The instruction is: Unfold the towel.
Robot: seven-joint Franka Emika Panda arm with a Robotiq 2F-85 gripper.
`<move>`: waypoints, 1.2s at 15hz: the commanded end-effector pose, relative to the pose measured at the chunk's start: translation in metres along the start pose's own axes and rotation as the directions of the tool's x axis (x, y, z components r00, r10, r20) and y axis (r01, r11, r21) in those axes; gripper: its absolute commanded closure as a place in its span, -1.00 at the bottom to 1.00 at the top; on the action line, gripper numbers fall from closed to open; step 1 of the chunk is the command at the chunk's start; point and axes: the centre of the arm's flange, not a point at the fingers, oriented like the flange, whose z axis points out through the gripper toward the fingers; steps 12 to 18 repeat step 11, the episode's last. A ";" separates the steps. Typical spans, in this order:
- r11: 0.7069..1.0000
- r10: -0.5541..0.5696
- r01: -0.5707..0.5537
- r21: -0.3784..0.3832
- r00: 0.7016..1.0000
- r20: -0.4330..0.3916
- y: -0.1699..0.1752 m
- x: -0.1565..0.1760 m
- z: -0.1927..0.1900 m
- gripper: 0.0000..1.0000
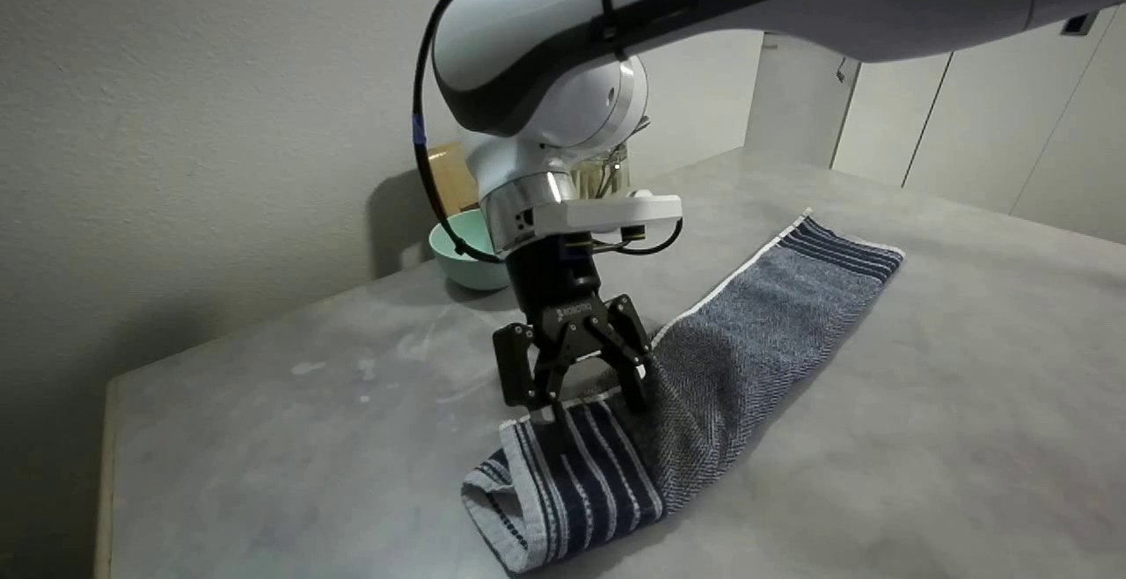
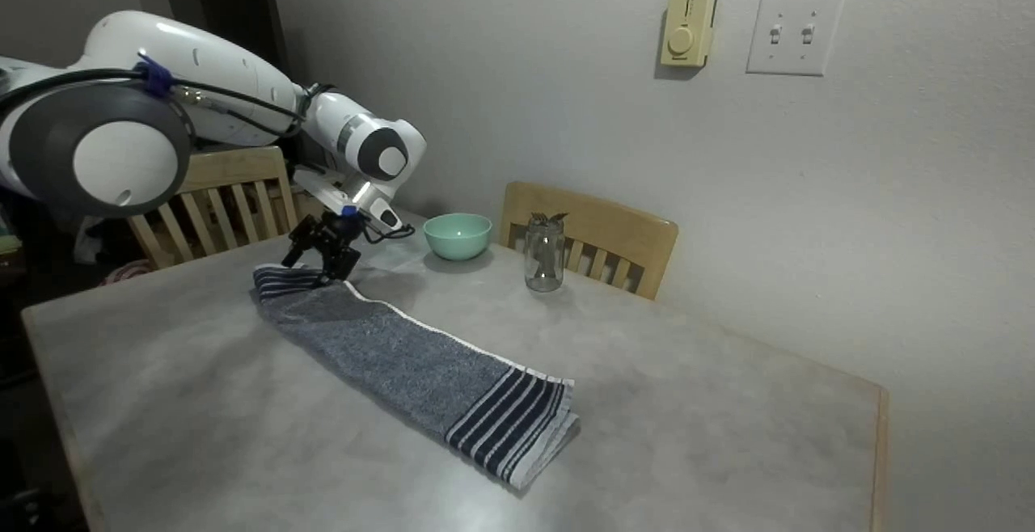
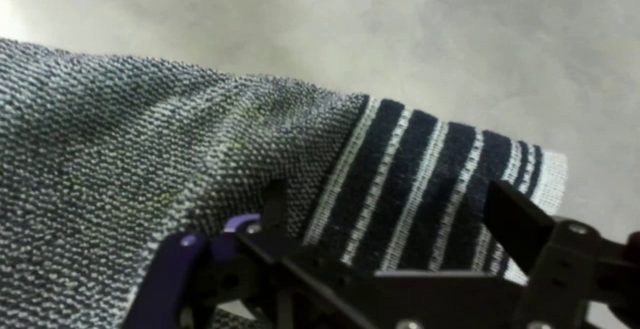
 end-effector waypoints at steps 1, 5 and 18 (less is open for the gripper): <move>0.997 0.062 -0.060 -0.051 0.998 0.029 0.005 -0.037 -0.001 -1.00; 0.997 0.065 -0.065 -0.028 0.998 0.013 -0.001 -0.013 -0.015 -1.00; 0.996 0.077 -0.076 -0.035 0.997 0.010 -0.001 -0.017 -0.021 -1.00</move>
